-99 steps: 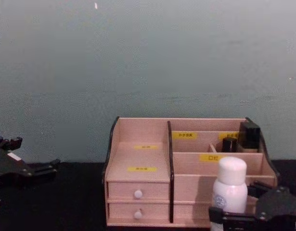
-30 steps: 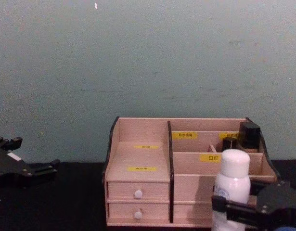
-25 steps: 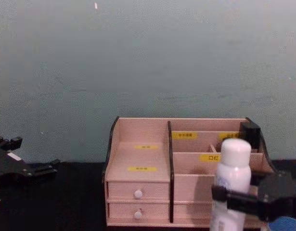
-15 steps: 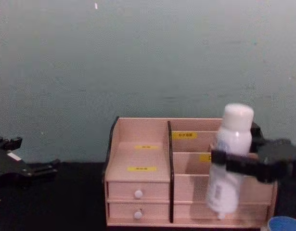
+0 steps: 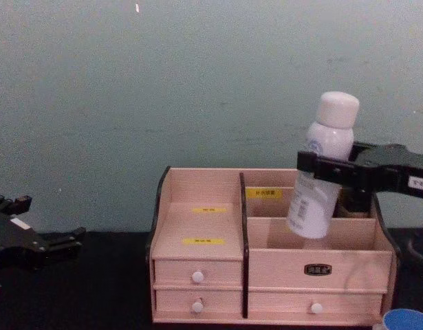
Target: Pick up the facial cleanser and watermelon frost from the table and place them into the tiered storage box.
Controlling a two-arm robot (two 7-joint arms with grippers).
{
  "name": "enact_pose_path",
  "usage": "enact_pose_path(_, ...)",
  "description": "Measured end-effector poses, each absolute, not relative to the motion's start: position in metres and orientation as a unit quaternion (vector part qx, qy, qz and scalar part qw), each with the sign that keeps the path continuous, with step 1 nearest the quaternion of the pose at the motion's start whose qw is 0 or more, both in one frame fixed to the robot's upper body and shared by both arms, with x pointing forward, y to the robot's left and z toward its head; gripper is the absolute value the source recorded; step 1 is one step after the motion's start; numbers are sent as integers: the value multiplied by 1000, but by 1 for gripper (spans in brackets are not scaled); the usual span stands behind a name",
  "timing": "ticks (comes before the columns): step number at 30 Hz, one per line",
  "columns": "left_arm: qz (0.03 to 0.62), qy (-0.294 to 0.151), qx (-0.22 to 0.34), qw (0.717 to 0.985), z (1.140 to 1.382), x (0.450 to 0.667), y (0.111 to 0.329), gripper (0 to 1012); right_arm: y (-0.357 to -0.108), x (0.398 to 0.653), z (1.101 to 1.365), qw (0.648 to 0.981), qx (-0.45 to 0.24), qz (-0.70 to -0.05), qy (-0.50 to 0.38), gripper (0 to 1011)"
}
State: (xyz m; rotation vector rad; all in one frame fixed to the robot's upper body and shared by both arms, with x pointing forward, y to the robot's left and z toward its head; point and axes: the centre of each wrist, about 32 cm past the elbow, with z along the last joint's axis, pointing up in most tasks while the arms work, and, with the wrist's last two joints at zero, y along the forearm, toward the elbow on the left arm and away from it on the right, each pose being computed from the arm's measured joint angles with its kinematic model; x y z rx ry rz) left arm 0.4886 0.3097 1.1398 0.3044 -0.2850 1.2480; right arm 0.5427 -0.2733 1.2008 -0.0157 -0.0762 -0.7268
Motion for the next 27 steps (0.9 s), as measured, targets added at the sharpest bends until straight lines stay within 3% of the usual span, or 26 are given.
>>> enact_pose_path(27,580,-132,141,791,1140,489,310,1001,-252,602,1209,925,-27,-377,-50,595)
